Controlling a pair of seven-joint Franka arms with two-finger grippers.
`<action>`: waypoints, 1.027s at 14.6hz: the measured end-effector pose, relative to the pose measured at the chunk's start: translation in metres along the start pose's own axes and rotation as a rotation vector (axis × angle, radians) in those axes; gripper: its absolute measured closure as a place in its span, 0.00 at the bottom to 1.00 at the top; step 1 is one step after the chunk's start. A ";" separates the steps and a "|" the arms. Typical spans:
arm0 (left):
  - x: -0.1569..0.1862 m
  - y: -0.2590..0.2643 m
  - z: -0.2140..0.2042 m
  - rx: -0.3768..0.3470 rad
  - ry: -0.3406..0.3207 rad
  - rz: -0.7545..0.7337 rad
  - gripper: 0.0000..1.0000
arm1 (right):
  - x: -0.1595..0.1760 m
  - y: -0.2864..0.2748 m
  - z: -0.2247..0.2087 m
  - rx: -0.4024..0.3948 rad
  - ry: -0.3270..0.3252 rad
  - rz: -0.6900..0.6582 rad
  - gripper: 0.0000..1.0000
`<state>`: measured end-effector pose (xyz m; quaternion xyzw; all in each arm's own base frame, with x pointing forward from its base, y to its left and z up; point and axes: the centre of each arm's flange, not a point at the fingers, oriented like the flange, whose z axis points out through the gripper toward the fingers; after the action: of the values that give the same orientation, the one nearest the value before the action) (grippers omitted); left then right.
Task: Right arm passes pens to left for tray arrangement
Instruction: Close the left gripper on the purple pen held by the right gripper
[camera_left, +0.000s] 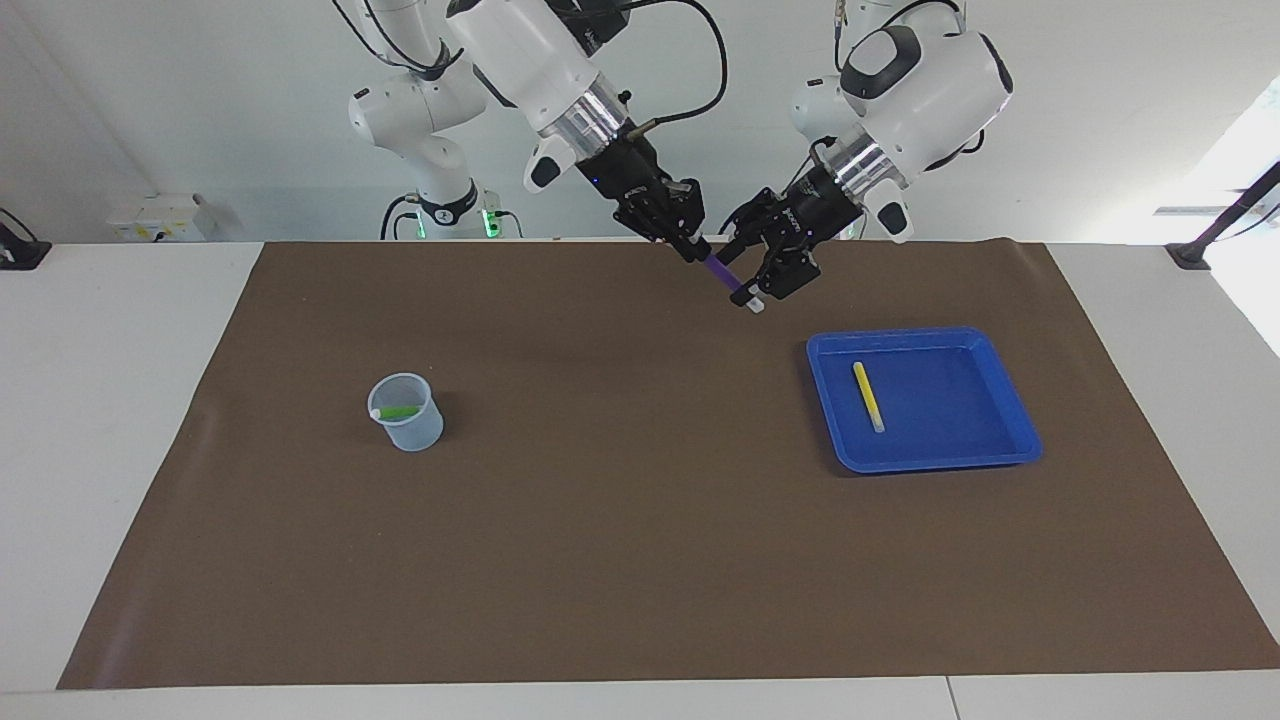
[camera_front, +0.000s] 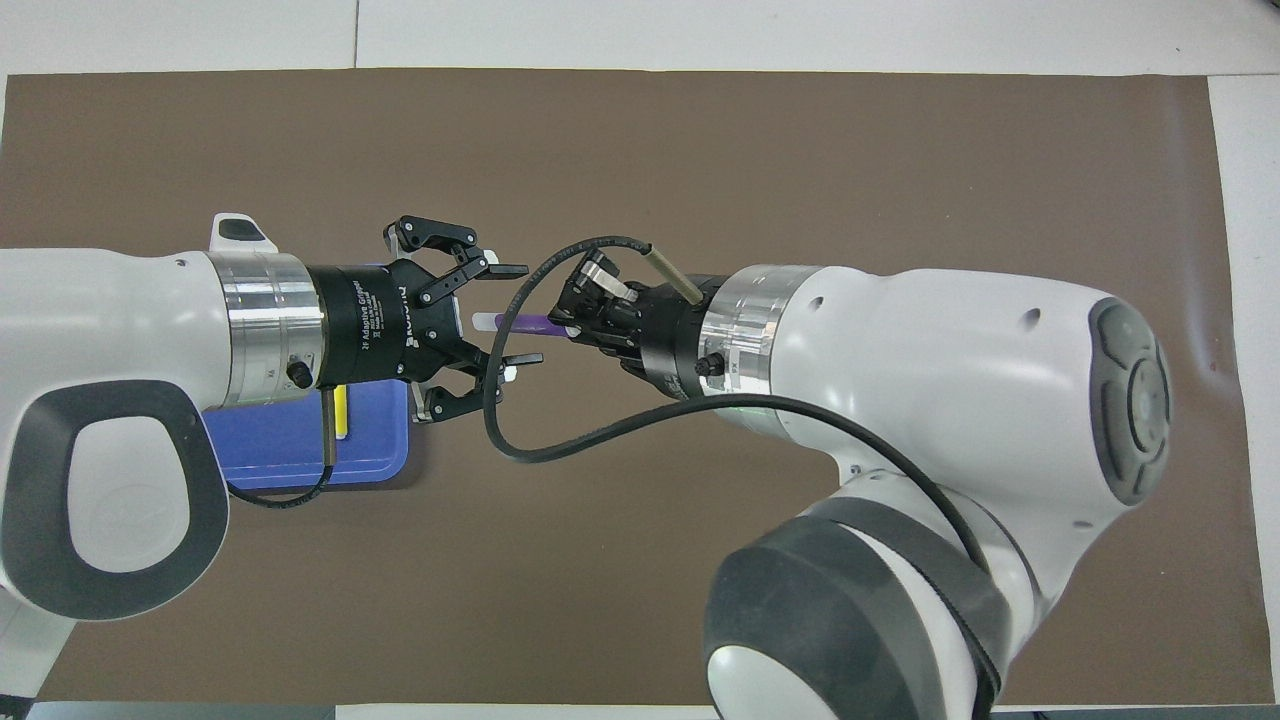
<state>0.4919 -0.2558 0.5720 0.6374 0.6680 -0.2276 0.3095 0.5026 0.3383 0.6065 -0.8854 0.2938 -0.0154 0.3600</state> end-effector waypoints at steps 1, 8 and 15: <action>0.000 0.000 0.000 0.000 0.000 0.000 0.35 | 0.000 0.000 0.000 0.000 0.000 0.000 0.82; -0.002 -0.003 0.002 0.006 0.001 0.019 0.79 | 0.005 0.001 -0.002 0.008 0.011 0.005 0.82; -0.002 -0.003 0.001 0.004 0.000 0.040 0.80 | 0.006 0.001 -0.002 0.010 0.013 0.005 0.81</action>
<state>0.4892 -0.2585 0.5722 0.6513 0.6545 -0.2225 0.3128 0.5066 0.3336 0.6067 -0.8827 0.2982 -0.0216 0.3626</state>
